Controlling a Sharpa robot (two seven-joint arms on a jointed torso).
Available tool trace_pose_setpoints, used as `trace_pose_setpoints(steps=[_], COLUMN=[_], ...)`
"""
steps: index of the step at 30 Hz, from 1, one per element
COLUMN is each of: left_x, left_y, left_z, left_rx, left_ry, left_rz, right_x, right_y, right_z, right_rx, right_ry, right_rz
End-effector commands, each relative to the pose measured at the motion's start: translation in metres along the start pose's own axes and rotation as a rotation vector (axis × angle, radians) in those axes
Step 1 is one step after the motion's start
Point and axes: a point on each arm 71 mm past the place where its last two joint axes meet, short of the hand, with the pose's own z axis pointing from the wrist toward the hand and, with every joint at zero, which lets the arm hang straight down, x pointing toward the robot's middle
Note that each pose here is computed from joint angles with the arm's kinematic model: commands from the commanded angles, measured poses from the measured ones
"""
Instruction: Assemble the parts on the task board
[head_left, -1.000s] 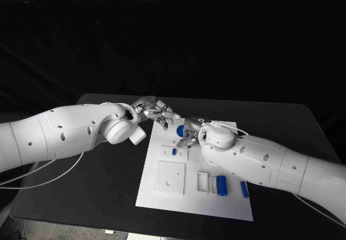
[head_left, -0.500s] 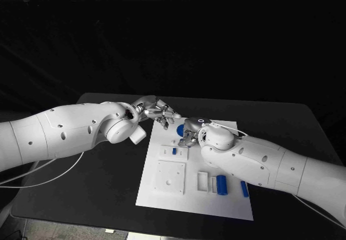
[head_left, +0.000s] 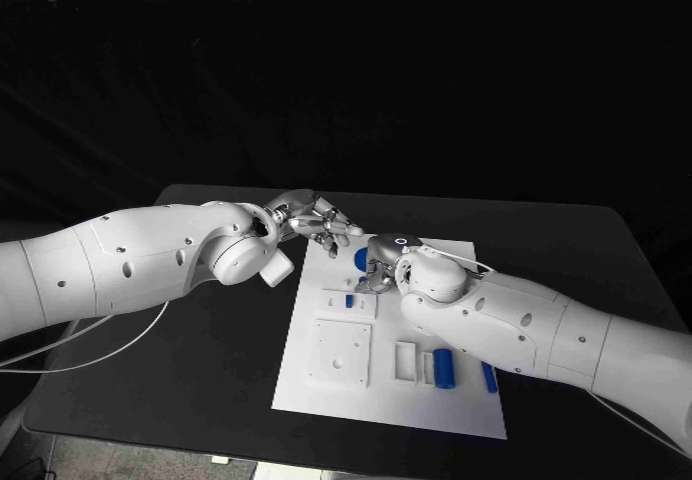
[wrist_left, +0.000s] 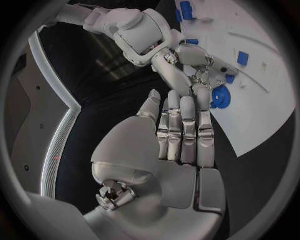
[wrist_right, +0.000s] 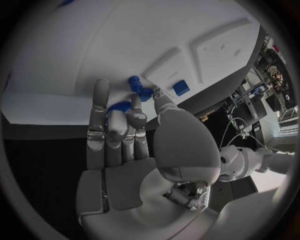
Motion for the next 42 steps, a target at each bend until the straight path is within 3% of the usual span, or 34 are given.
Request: trace_pose_setpoints(steps=[1, 19, 32, 42], left_x=[0.0018, 0.0017, 0.0011, -0.003], left_y=[-0.0017, -0.0015, -0.0011, 0.0008], left_z=[0.0001, 0.0004, 0.0001, -0.0014], left_rx=[0.011, 0.01, 0.008, 0.004], left_ry=[0.02, 0.021, 0.019, 0.006], left_rz=[-0.007, -0.006, -0.006, -0.006], right_x=[0.0014, -0.0002, 0.0013, -0.0035], right_y=[-0.0017, -0.0014, -0.0041, -0.0077], right_z=[-0.0008, -0.0021, -0.0035, -0.0064], right_rx=[0.003, -0.023, -0.053, -0.09], right_ry=[-0.026, -0.07, -0.059, -0.134], right_rz=[-0.039, -0.04, -0.005, 0.055])
